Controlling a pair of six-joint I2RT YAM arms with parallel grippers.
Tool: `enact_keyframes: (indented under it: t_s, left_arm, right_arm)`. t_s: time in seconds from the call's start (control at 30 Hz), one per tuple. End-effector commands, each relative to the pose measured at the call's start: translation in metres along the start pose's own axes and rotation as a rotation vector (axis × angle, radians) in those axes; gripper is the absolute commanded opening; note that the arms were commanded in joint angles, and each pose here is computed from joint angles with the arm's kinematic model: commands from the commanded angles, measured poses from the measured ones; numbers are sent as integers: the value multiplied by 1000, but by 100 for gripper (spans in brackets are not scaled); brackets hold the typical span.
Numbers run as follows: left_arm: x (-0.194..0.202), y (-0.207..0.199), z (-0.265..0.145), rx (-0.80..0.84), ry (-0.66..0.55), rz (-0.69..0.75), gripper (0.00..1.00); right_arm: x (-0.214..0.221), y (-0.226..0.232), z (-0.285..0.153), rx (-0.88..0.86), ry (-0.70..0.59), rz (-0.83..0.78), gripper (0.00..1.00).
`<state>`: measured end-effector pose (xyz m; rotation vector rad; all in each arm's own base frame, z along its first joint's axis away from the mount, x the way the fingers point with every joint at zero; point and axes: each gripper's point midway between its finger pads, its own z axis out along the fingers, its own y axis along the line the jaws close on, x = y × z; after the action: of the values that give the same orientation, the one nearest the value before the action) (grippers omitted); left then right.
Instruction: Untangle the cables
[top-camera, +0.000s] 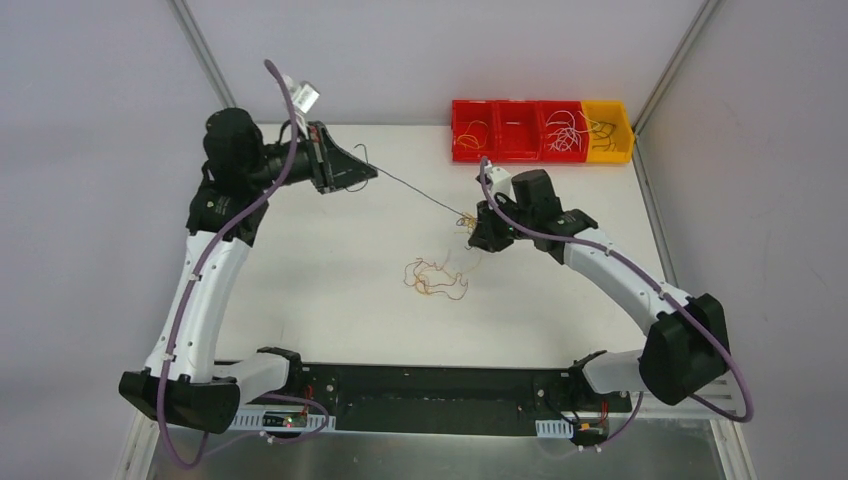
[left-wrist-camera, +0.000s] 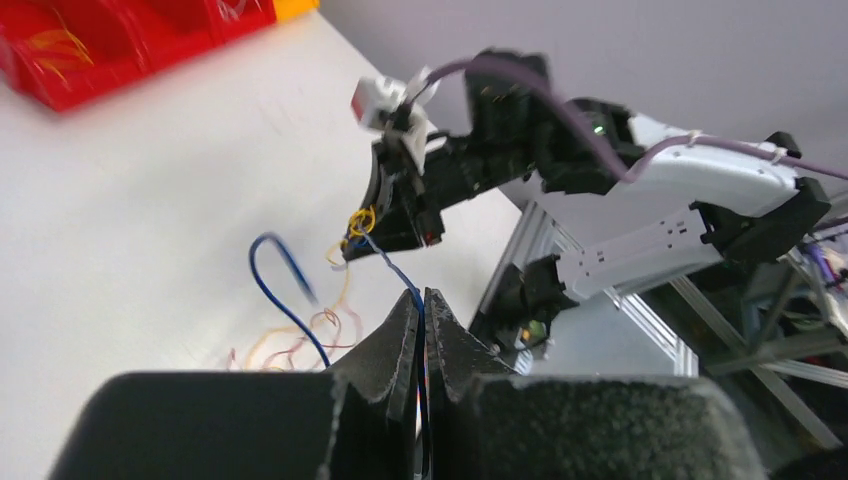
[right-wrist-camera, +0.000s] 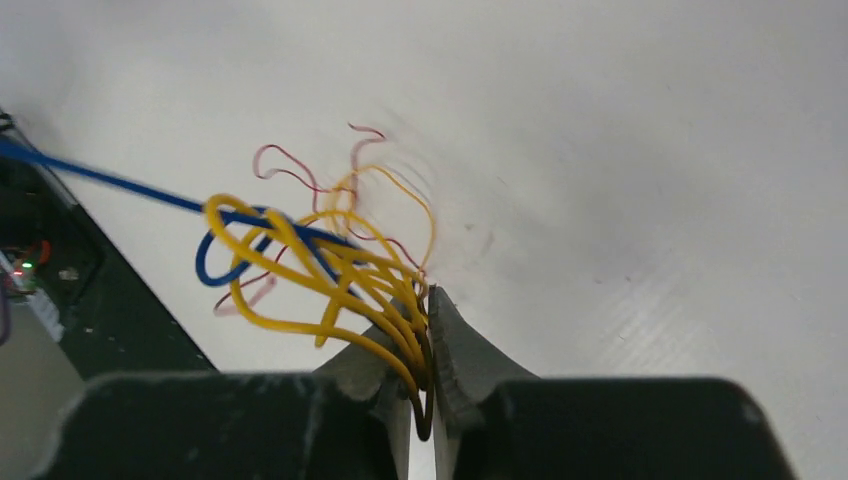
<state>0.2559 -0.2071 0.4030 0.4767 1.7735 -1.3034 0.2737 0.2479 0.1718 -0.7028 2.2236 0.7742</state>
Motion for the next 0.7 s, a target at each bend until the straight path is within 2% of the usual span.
enact_keyframes:
  t_s: [0.0,0.2,0.37,0.67]
  left_arm:
    - [-58,-51,-35,55,-138,206,0]
    - [-110,-79,-57,32,-276,331,0]
    - [-145,-109,-68,58,-381,378,0]
    - [-199,-136,-100,-23,-565,474,0]
  right_arm:
    - [58,-51,3,86,200,7,9]
    - [84,-73,5,93,320,64,3]
    - [100,-74,4,86,367,72,6]
    - [122,-85,-1,94,435,143,6]
